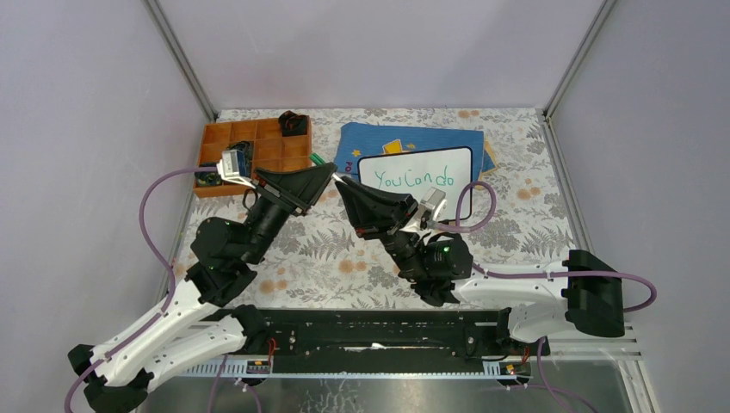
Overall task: Write a sentence on the whiteboard
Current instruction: Close the whiteboard marker at the center of the board.
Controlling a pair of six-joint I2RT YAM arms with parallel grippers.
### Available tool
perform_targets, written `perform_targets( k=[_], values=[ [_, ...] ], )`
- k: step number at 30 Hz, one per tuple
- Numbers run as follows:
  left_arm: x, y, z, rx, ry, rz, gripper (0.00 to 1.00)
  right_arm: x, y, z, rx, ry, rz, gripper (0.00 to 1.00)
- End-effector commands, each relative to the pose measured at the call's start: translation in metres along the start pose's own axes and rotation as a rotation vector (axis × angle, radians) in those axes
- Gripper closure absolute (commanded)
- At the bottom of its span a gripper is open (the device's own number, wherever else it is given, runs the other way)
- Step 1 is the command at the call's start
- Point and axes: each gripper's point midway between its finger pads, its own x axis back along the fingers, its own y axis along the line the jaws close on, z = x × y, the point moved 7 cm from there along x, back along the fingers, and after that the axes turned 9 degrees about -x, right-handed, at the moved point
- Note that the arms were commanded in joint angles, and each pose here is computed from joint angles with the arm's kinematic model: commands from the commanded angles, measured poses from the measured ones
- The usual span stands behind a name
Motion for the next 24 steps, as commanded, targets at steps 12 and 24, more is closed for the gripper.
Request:
perform_targets(
  k=[12,24],
  values=[
    [0.0047,-0.0137,-0.0045,-0.037,0.005,0.074,0.38,-0.0039,0.0002,-0.0221,-0.008,-0.052,0.008,1.00],
    [0.0043,-0.0117,-0.0024,-0.032,0.007,0.075,0.54,-0.0016,-0.0012,-0.0267,-0.008,-0.071,0.010,1.00]
  ],
)
